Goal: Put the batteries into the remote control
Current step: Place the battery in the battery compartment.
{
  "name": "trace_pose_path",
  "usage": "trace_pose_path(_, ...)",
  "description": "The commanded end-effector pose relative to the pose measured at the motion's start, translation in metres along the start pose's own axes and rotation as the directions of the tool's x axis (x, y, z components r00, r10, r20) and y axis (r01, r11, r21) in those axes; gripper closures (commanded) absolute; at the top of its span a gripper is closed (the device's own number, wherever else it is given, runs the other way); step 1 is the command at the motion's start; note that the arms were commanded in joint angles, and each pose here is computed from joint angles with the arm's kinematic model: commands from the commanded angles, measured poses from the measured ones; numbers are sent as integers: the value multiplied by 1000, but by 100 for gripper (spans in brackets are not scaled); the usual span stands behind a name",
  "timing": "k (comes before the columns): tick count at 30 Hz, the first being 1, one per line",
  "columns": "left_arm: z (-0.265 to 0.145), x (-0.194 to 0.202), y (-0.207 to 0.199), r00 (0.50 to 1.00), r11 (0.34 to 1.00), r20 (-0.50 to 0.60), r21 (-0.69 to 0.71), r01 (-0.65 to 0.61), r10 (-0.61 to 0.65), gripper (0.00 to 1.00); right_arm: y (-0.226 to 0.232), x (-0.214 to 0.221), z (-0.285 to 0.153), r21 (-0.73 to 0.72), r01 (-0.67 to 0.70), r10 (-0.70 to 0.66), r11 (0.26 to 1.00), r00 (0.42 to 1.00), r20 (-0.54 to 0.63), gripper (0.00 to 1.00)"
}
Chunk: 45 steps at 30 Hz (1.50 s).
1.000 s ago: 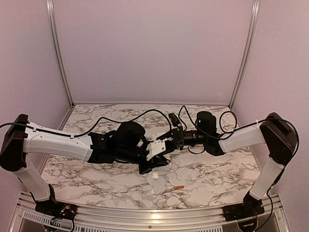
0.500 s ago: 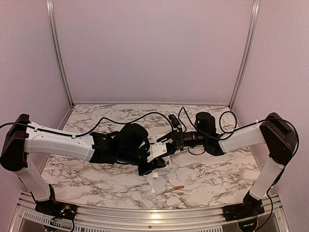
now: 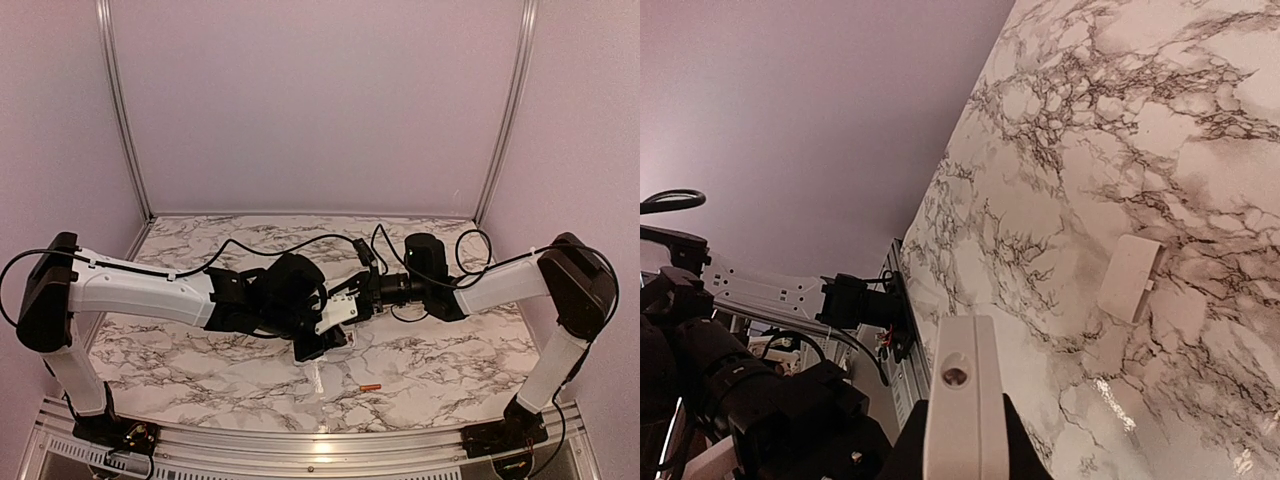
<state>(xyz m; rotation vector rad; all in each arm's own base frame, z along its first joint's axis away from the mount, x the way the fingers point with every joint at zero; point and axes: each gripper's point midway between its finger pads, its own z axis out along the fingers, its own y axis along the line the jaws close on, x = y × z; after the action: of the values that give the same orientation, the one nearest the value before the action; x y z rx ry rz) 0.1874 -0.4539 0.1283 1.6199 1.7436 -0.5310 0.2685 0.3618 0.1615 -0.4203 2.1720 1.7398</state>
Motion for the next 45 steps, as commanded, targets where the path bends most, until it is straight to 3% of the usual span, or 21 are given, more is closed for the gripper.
trace_pose_path(1,16,80,-12,961,999,-275,22,26,-19,94,53,-15,-3,-141,49,-49,989,999,5,100)
trace_pose_path(17,18,49,4,980,1000,-199,-31,-4,-2,89,54,-7,5,-174,17,-20,985,1000,-18,100)
trace_pose_path(34,5,-3,8,998,997,36,-47,-57,59,97,55,-5,6,-196,-7,2,981,1000,-25,100)
trace_pose_path(45,1,20,6,998,998,-41,-55,-42,40,95,58,-6,4,-195,4,-9,981,1000,-21,100)
